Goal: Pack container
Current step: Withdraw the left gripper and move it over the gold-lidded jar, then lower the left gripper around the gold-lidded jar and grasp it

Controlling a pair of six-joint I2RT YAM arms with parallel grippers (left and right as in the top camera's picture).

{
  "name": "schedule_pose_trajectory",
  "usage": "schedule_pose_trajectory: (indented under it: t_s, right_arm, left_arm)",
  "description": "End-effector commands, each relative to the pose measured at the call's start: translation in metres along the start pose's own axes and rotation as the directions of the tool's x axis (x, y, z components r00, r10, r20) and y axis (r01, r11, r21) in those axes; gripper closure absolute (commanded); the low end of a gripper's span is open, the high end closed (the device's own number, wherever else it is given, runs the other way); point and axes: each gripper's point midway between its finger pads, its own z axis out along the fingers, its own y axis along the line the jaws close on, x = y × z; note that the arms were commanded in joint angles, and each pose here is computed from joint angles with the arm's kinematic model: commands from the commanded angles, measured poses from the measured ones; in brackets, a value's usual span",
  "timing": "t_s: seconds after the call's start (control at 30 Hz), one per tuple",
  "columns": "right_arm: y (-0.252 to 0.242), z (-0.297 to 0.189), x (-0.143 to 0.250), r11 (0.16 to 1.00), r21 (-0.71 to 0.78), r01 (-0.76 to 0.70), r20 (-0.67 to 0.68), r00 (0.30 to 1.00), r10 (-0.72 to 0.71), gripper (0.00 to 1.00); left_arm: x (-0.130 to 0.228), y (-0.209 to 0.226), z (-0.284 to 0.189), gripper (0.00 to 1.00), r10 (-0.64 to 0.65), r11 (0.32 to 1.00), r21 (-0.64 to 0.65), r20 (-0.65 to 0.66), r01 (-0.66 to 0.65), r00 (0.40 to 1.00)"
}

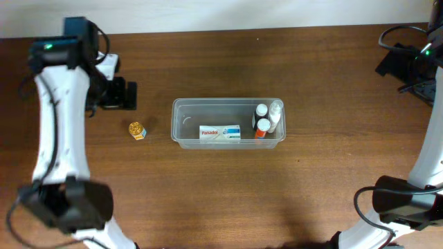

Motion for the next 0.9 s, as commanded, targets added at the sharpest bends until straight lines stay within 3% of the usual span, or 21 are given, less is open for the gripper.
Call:
schedule_pose_trajectory:
  t_s: [0.0,0.5,0.73,0.87]
  right_arm:
    - [-0.003,0.001,0.000,1.000,0.010,-0.012,-0.004,1.000,0.012,0.02]
    - [-0.003,0.001,0.000,1.000,0.010,-0.012,-0.004,1.000,0.012,0.02]
    - [-0.003,0.001,0.000,1.000,0.010,-0.012,-0.004,1.000,0.012,0.02]
    - [-0.003,0.001,0.000,1.000,0.010,-0.011,-0.004,1.000,0.011,0.02]
  left_arm:
    - [-0.003,-0.006,0.037,0.01,0.053,0.997,0.056,-0.096,-0.047,0.994]
    - [-0.002,-0.005,0.111,0.01,0.076,0.996,0.067,-0.228,-0.062,0.971]
    - [0.007,-0.014,0.157,0.01,0.007,0.995,0.099,-0.236,0.016,0.972]
    - [0.012,-0.013,0.183,0.00,0.085,0.992,0.105,-0.212,-0.063,0.974]
